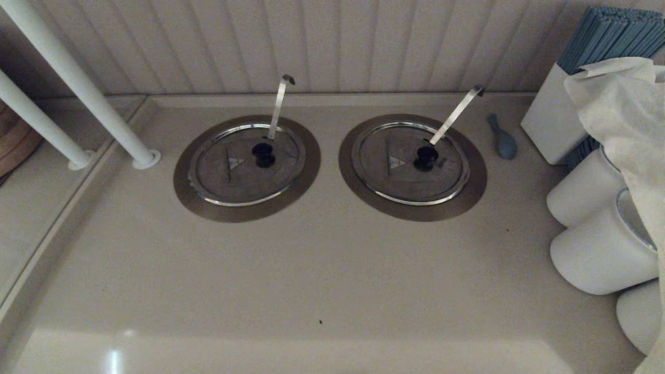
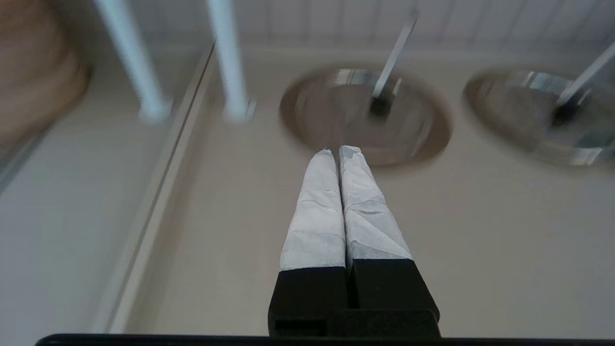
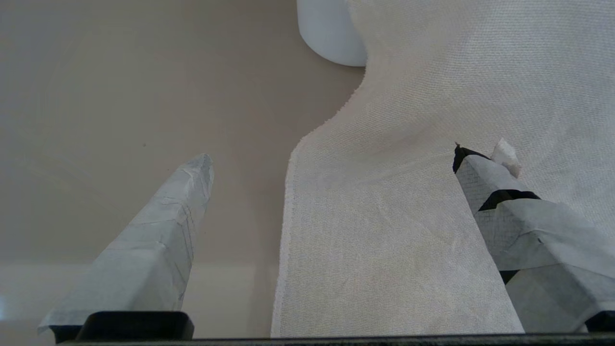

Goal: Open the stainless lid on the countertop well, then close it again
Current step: Open the lid

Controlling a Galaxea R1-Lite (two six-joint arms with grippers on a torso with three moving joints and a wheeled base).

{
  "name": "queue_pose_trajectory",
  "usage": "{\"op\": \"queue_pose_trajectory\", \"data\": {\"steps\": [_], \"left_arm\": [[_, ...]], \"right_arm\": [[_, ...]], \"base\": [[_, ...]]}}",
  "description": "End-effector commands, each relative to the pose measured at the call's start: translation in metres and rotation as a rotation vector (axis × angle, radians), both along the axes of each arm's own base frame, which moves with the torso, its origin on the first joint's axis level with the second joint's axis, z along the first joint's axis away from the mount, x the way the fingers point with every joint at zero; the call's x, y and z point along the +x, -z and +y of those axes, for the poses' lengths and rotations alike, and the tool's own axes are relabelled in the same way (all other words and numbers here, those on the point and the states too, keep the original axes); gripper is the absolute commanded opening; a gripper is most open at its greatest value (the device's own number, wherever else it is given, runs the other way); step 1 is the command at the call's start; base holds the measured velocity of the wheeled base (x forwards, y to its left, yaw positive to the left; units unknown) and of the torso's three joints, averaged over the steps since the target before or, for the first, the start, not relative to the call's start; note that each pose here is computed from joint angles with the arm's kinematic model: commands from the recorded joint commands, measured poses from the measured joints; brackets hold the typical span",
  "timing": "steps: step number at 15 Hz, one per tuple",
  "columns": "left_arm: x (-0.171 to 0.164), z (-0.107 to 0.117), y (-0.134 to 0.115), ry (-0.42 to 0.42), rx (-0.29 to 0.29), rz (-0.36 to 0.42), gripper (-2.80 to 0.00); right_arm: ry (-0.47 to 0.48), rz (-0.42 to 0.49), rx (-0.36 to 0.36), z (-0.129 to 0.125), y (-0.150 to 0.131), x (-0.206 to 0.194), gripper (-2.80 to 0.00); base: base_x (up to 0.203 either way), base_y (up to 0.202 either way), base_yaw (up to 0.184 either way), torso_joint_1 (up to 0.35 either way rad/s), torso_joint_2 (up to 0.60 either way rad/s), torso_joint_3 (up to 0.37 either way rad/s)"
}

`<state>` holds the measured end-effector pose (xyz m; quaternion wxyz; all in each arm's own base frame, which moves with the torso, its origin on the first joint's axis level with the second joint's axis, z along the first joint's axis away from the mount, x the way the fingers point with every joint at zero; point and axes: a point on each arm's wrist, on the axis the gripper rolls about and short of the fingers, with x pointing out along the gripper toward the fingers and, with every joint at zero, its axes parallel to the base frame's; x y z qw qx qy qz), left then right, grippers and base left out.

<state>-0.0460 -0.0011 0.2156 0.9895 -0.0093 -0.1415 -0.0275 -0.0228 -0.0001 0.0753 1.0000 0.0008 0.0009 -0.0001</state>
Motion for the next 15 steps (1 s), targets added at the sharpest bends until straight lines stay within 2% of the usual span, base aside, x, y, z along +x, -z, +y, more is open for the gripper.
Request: {"op": "queue_pose_trajectory", "data": {"steps": [1, 4, 7, 10, 12, 13, 15], "left_arm": [[0.041, 0.000, -0.039, 0.012, -0.010, 0.098, -2.80], [0.126, -0.001, -0.091, 0.041, -0.049, 0.151, -2.80], [0.219, -0.011, -0.117, 0.103, -0.067, 0.209, -2.80], [0.293, -0.036, -0.120, 0.221, -0.058, 0.260, -2.80], [0.323, -0.056, -0.105, 0.302, -0.050, 0.310, -2.80], [0.330, -0.066, -0.101, 0.331, -0.052, 0.304, 0.00], [0.344, -0.073, -0.080, 0.265, -0.040, 0.283, 0.00]], "right_arm": [[0.000, 0.001, 0.000, 0.000, 0.000, 0.000, 0.00], [0.000, 0.001, 0.001, 0.000, 0.000, 0.000, 0.00], [0.000, 0.001, 0.001, 0.000, 0.000, 0.000, 0.00], [0.000, 0.001, 0.001, 0.000, 0.000, 0.000, 0.00], [0.000, 0.001, 0.001, 0.000, 0.000, 0.000, 0.00], [0.000, 0.001, 0.001, 0.000, 0.000, 0.000, 0.00], [0.001, 0.001, 0.001, 0.000, 0.000, 0.000, 0.00]], "base": [[0.000, 0.000, 0.000, 0.000, 0.00, 0.000], [0.000, 0.000, 0.000, 0.000, 0.00, 0.000], [0.000, 0.000, 0.000, 0.000, 0.00, 0.000], [0.000, 0.000, 0.000, 0.000, 0.00, 0.000], [0.000, 0.000, 0.000, 0.000, 0.00, 0.000], [0.000, 0.000, 0.000, 0.000, 0.00, 0.000], [0.000, 0.000, 0.000, 0.000, 0.00, 0.000]]}}
